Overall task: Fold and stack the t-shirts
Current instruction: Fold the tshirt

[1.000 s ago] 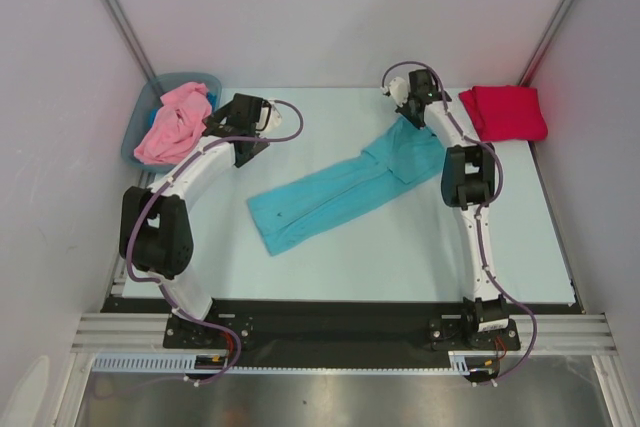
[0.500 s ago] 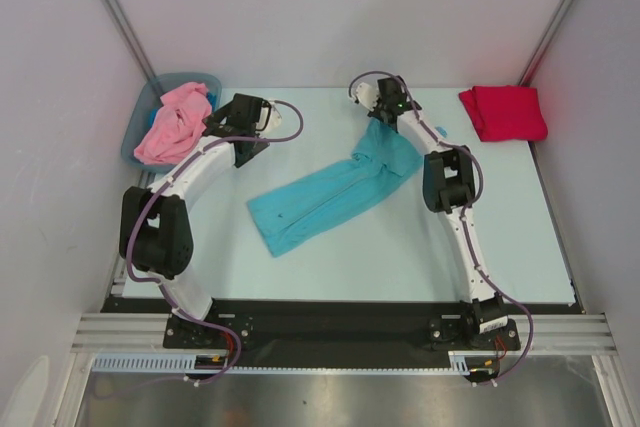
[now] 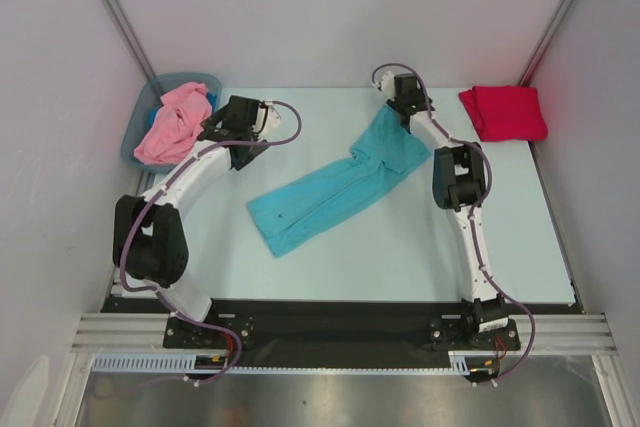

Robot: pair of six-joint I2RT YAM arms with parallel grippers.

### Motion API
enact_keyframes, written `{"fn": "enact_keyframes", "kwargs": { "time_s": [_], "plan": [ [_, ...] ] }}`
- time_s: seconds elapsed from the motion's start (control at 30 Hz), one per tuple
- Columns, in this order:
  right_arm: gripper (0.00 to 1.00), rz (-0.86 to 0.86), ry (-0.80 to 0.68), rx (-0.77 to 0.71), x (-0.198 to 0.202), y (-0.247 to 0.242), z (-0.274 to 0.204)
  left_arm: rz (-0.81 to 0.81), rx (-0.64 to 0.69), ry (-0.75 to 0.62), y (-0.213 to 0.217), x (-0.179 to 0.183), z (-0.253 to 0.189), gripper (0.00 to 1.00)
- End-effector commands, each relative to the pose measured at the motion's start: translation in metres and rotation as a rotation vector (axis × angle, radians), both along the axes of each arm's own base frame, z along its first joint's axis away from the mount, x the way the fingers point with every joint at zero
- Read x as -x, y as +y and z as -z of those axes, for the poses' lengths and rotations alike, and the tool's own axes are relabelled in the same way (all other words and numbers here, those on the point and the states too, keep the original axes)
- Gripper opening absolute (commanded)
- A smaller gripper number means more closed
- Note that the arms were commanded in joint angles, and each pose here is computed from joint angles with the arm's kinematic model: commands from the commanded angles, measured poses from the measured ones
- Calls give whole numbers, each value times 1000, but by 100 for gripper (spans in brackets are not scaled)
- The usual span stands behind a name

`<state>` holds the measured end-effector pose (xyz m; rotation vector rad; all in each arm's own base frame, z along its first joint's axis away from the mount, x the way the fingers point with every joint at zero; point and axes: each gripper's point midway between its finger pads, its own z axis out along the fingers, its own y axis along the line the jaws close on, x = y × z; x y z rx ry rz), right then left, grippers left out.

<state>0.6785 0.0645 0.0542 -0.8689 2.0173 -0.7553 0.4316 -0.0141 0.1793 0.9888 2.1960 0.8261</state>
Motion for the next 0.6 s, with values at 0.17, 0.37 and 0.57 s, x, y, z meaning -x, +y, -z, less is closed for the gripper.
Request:
{"fn": "enact_keyframes", "kwargs": {
  "time_s": [0.17, 0.37, 0.57],
  "plan": [
    [65, 205, -319, -117, 9, -35, -161, 5, 99, -47, -9, 4, -10, 100],
    [29, 122, -225, -251, 37, 0, -187, 0, 111, -63, -7, 12, -3, 100],
    [0, -248, 312, -407, 128, 107, -119, -38, 95, -94, 10, 22, 14, 99]
  ]
}}
